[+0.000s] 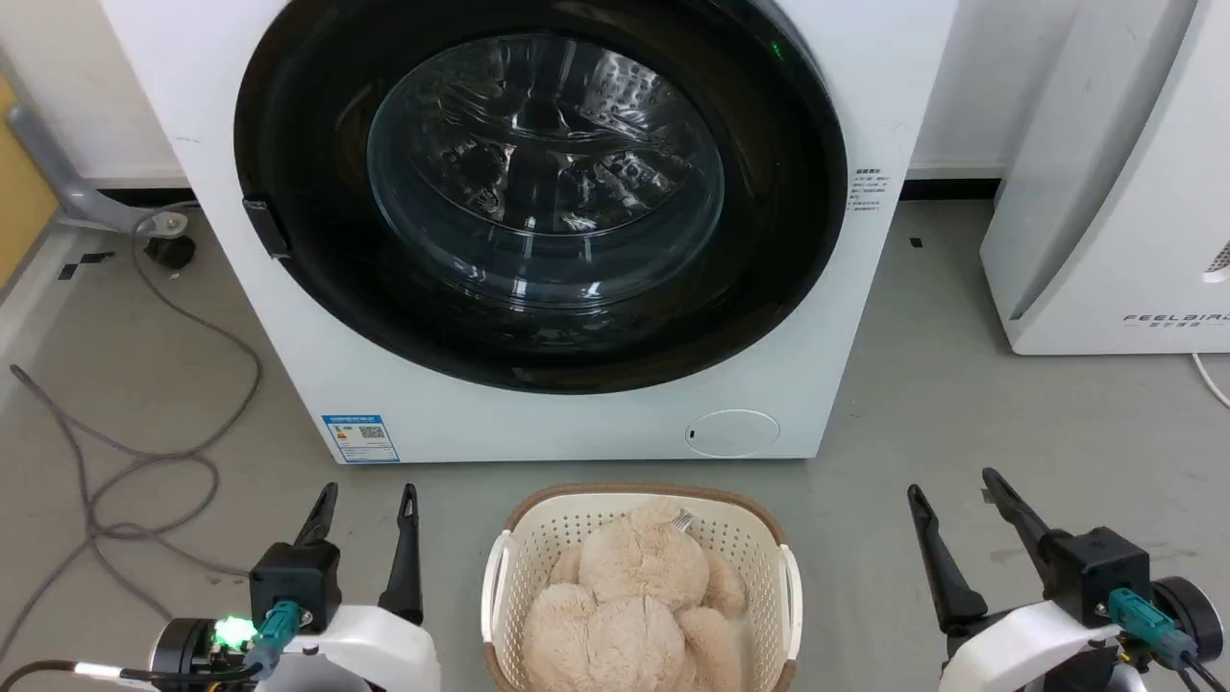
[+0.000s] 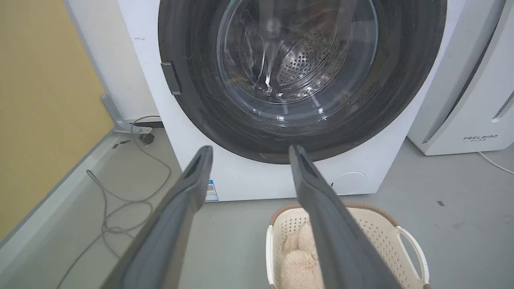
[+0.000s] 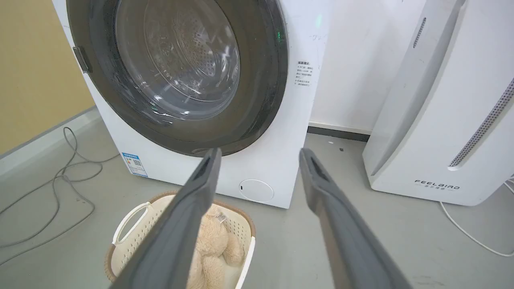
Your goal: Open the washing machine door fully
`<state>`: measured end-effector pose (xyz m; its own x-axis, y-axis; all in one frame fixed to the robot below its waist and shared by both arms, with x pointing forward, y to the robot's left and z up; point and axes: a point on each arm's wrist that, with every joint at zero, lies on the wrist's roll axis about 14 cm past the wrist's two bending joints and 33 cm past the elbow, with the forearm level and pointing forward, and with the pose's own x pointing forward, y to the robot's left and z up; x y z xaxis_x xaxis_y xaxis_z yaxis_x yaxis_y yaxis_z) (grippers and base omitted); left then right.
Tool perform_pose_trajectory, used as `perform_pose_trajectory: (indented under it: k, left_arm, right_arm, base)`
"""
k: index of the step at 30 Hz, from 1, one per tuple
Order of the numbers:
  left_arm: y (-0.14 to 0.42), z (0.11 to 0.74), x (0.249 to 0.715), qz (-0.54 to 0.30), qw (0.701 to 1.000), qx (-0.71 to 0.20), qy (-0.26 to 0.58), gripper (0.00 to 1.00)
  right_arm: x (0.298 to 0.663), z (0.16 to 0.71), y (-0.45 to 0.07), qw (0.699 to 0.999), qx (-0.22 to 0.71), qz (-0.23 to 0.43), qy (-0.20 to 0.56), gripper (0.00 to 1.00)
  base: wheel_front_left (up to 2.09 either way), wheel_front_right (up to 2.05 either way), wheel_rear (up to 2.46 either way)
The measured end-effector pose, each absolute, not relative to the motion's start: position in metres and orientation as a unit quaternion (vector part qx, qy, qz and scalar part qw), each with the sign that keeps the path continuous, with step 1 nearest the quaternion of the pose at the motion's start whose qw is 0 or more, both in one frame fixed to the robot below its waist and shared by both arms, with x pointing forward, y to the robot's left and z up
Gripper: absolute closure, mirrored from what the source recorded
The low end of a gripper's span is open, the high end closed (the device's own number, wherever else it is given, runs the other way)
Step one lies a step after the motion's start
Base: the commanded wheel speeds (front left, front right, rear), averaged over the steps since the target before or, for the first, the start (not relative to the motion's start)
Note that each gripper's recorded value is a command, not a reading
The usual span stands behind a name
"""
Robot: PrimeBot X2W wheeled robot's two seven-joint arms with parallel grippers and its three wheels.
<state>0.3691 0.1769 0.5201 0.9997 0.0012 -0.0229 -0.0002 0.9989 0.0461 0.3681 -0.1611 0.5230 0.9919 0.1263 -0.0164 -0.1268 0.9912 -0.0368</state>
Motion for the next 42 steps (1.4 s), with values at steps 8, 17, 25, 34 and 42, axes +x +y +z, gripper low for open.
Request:
perform_pose_trajectory:
  k: [8, 17, 25, 34, 42]
  left_arm:
    - [0.173, 0.517, 0.369, -0.006, 1.0, 0.018, 0.011, 0.0]
    - [0.17, 0.514, 0.369, -0.01, 1.0, 0.009, 0.011, 0.0]
    - [0.164, 0.516, 0.372, -0.018, 1.0, 0.002, 0.002, 0.0]
    - [0.162, 0.515, 0.373, -0.021, 1.0, -0.003, -0.002, 0.0]
    - [0.157, 0.517, 0.38, -0.027, 1.0, -0.008, -0.009, 0.0]
  right_arm:
    - [0.368, 0.522, -0.163, 0.998, -0.01, 0.061, 0.003, 1.0]
    - [0.368, 0.524, -0.165, 0.998, 0.029, 0.057, -0.006, 1.0]
    - [0.369, 0.529, -0.175, 0.983, 0.179, 0.04, -0.024, 1.0]
    - [0.372, 0.527, -0.19, 0.95, 0.309, 0.012, -0.035, 1.0]
    - [0.39, 0.539, -0.208, 0.917, 0.392, -0.011, -0.069, 1.0]
  base:
    - [0.0, 0.0, 0.0]
    - [0.0, 0.0, 0.0]
    - [0.0, 0.0, 0.0]
    - [0.0, 0.0, 0.0]
    - [0.0, 0.0, 0.0]
